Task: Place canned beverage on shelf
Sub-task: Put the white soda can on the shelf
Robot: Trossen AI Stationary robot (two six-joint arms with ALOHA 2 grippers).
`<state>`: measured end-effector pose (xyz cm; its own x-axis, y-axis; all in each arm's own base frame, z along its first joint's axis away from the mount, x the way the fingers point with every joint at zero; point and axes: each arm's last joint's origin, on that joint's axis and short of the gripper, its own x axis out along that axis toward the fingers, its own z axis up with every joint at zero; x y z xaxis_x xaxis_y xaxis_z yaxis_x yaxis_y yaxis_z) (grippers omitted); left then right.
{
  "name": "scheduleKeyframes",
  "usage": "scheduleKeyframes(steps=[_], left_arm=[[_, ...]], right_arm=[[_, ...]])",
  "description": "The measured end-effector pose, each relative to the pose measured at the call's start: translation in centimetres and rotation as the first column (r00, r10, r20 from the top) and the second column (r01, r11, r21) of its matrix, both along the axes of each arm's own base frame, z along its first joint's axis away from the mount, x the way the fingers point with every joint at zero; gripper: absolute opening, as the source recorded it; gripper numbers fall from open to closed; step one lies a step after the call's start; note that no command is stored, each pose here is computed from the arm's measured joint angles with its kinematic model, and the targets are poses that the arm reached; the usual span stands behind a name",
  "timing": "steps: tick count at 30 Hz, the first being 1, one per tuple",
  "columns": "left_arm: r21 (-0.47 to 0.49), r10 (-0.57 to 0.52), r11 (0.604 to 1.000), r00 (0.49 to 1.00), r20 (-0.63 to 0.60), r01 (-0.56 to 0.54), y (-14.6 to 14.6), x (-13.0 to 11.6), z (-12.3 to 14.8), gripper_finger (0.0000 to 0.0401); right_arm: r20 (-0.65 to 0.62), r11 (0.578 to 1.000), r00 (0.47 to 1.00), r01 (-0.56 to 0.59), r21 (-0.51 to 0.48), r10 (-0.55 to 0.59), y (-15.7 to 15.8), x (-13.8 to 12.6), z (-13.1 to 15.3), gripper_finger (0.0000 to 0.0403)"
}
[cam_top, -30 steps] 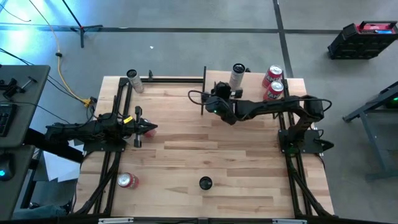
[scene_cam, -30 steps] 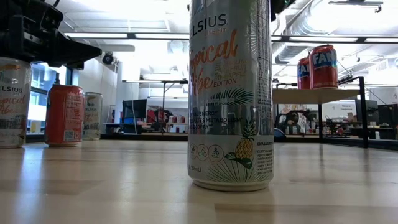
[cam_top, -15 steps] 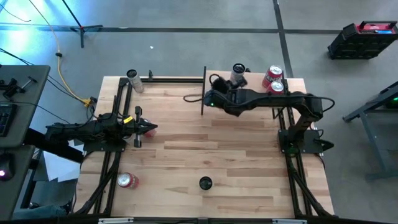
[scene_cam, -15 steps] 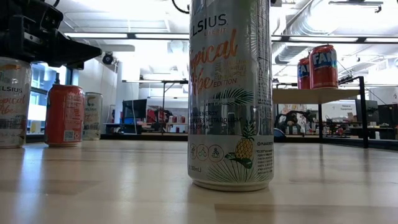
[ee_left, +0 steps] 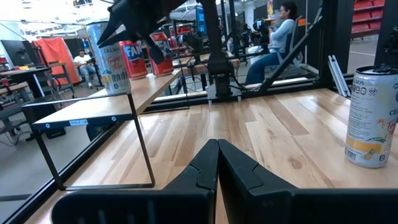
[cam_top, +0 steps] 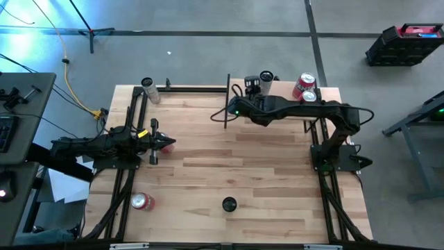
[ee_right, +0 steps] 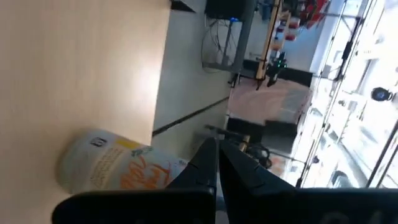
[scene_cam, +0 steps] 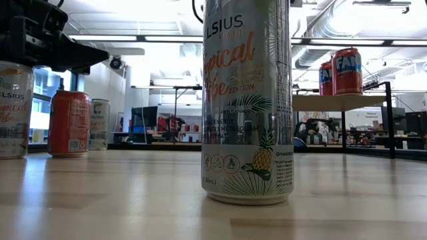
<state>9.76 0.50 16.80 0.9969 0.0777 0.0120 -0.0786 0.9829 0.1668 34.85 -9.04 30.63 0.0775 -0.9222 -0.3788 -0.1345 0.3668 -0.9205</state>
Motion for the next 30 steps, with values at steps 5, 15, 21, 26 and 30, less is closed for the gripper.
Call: scheduleKeyframes(steps=[5, 15, 21, 26, 30], left_arm=[[0.000, 0.000, 1.000, 1.000, 0.000, 0.000, 0.0, 0.0, 0.0, 0.0003], [0.000, 0.000, 1.000, 1.000, 0.000, 0.000, 0.0, 0.0, 0.0, 0.0003], [0.000, 0.000, 1.000, 1.000, 0.000, 0.000, 0.0, 0.0, 0.0, 0.0003], [0.000, 0.000, 1.000, 1.000, 0.000, 0.000, 0.0, 0.0, 0.0, 0.0003], [0.000, 0.000, 1.000, 1.000, 0.000, 0.000, 0.0, 0.0, 0.0, 0.0003]], right_arm=[[0.125, 0.997, 0.990, 0.060, 0.046, -0.065, -1.2, -0.2, -0.1, 0.0000], [0.063, 0.995, 0.993, 0.102, 0.004, -0.102, -1.9, -0.6, -0.4, 0.0000], [0.058, 0.990, 0.988, 0.142, 0.018, -0.143, -2.5, -1.1, -0.7, 0.0000], [0.027, 0.988, 0.988, 0.154, 0.012, -0.154, -2.4, -1.5, -0.8, 0.0000], [0.039, 0.989, 0.989, 0.144, 0.029, -0.145, -2.4, -1.3, -0.8, 0.0000]])
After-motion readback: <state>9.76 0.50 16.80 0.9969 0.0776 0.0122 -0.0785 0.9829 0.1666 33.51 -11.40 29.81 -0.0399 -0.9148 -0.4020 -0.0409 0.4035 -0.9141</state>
